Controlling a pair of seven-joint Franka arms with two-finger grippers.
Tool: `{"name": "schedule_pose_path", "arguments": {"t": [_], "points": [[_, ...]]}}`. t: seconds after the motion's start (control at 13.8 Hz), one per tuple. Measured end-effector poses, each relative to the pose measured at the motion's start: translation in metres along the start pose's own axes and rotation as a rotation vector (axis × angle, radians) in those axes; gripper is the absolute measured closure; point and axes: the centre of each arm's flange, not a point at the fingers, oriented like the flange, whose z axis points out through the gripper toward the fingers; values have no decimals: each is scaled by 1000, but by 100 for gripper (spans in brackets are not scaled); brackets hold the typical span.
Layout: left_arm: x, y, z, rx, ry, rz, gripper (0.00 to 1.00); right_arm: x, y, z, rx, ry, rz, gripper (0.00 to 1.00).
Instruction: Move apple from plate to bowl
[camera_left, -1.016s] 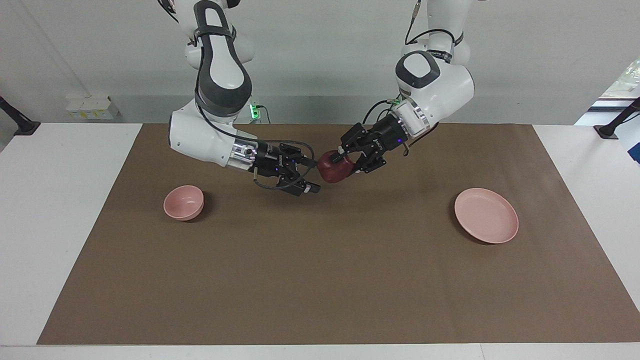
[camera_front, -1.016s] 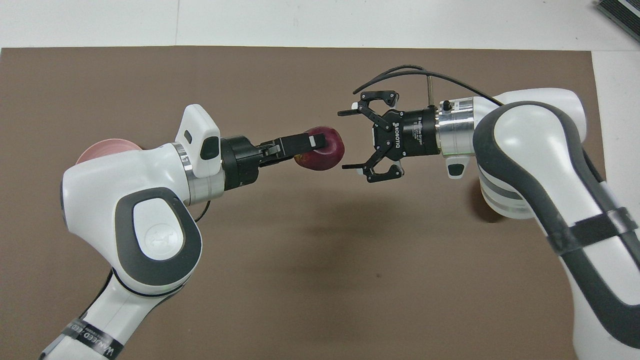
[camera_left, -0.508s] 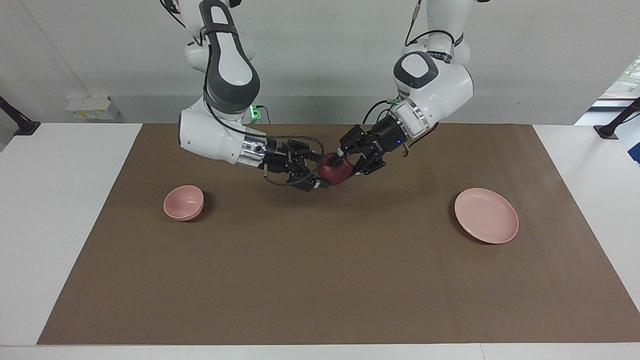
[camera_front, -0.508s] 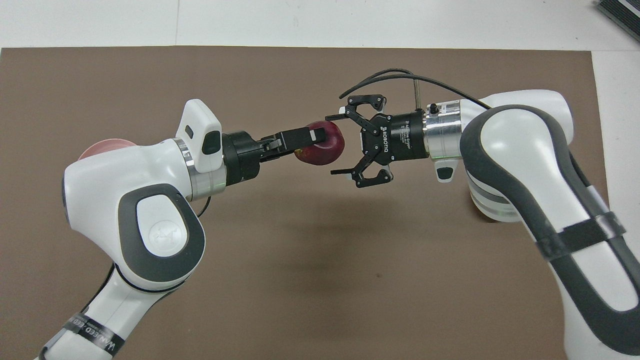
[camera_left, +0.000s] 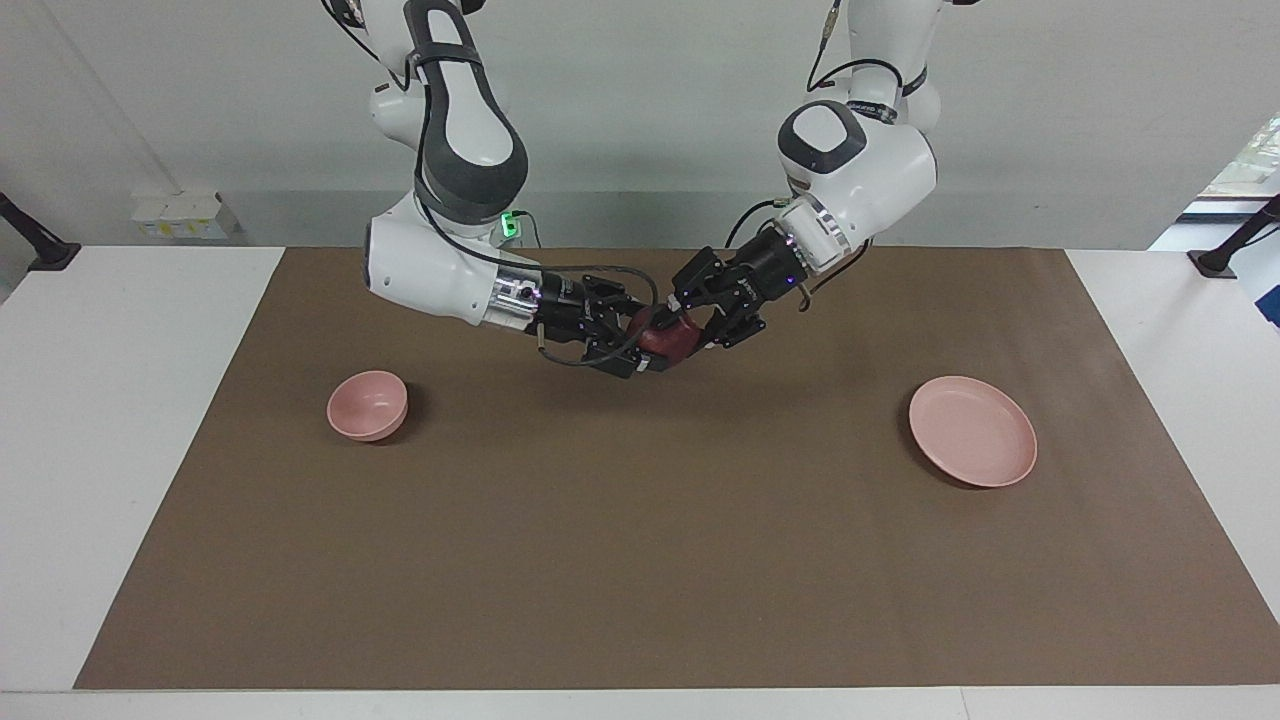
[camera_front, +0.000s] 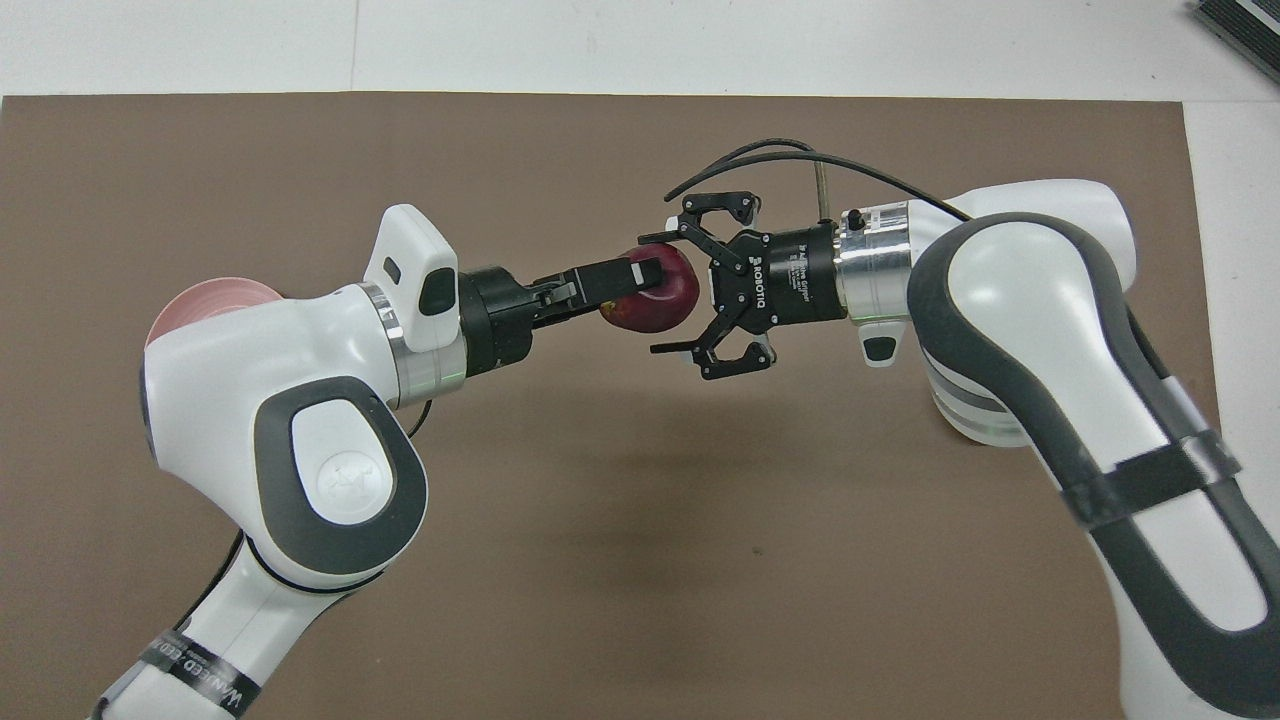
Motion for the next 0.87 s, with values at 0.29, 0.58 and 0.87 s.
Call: {"name": "schedule_pose_path", "arguments": {"t": [0.29,0.58,0.87], "points": [[-1,0,1,3,-3,0,36,0,-2,-3,13,4,1,22],[-1,0,1,2,-3,1,30,0,-2,-3,10,3,1,22],[1,2,-1,0,2,-8,0,6,-3,-10,17,8,-13,24]]}}
